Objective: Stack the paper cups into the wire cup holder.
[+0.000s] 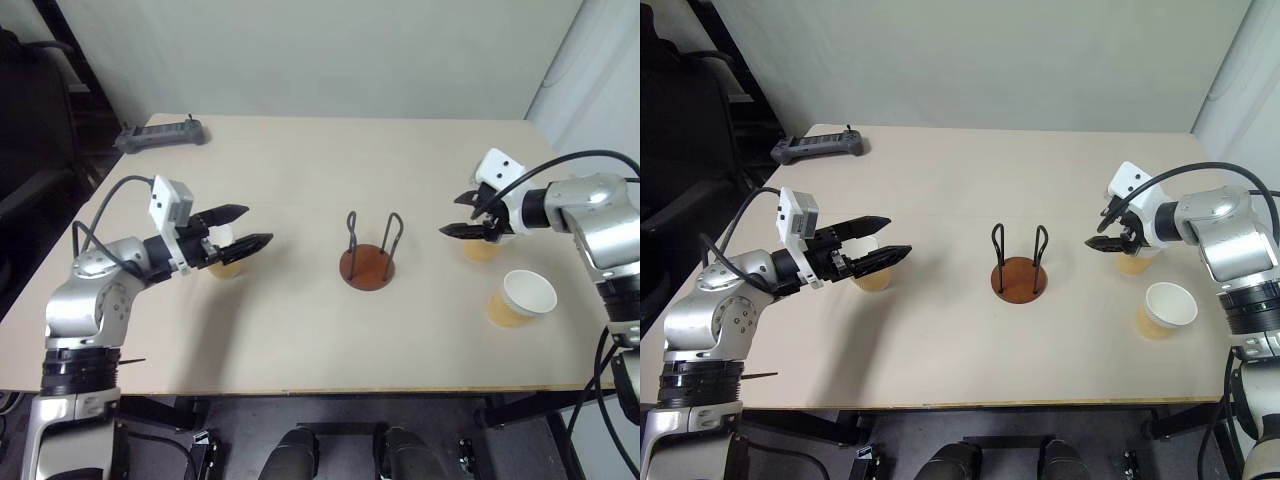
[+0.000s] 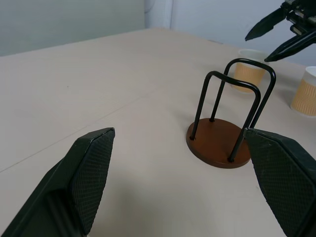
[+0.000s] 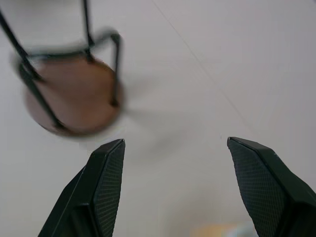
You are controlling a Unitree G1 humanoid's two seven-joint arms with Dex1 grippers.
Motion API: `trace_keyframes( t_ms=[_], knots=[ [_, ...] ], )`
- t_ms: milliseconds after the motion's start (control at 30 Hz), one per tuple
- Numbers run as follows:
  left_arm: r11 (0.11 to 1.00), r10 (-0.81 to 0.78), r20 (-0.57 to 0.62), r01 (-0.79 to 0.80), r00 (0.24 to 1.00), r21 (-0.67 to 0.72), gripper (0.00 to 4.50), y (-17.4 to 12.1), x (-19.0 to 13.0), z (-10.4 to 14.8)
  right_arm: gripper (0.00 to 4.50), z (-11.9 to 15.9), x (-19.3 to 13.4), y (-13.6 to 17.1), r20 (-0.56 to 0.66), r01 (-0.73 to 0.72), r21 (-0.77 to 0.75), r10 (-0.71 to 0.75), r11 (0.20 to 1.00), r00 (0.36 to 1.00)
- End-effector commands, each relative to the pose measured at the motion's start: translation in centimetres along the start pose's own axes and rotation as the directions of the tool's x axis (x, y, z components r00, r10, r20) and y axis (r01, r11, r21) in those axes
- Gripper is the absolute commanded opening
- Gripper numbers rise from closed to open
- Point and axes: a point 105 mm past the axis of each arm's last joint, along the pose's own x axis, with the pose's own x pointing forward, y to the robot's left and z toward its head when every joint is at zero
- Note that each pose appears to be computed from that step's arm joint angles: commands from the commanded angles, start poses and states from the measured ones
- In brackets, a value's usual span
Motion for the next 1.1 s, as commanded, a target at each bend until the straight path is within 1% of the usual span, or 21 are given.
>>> trace_keyframes(
  t_ms=[33,300,467,800,1100],
  knots=[
    [0.999,-0.009,0.03,0.007,1.0,0.036,4.5,-0.1,0.1,1.2,3.38,0.6,-1.3,-1.2,-0.012,0.022,-0.086,-0.023,0.996,1.0],
    [0.999,-0.007,0.031,0.006,0.999,0.034,4.5,-0.1,0.1,1.1,3.38,-1.4,-2.0,-1.7,-0.104,-0.014,-0.155,-0.002,0.988,0.995],
    [0.999,-0.007,0.03,0.006,1.0,0.034,4.5,-0.1,0.1,1.1,3.38,-3.3,-2.6,-2.0,-0.183,-0.049,-0.214,0.01,0.976,0.983],
    [0.999,-0.007,0.028,0.006,1.0,0.035,4.5,-0.1,0.1,1.1,3.38,-4.7,-2.7,-2.7,-0.228,-0.055,-0.247,-0.003,0.967,0.974],
    [0.999,-0.005,0.026,0.004,1.0,0.036,4.5,0.0,0.0,1.1,3.38,-5.1,-2.4,-2.8,-0.247,-0.071,-0.27,0.002,0.96,0.969]
  ],
)
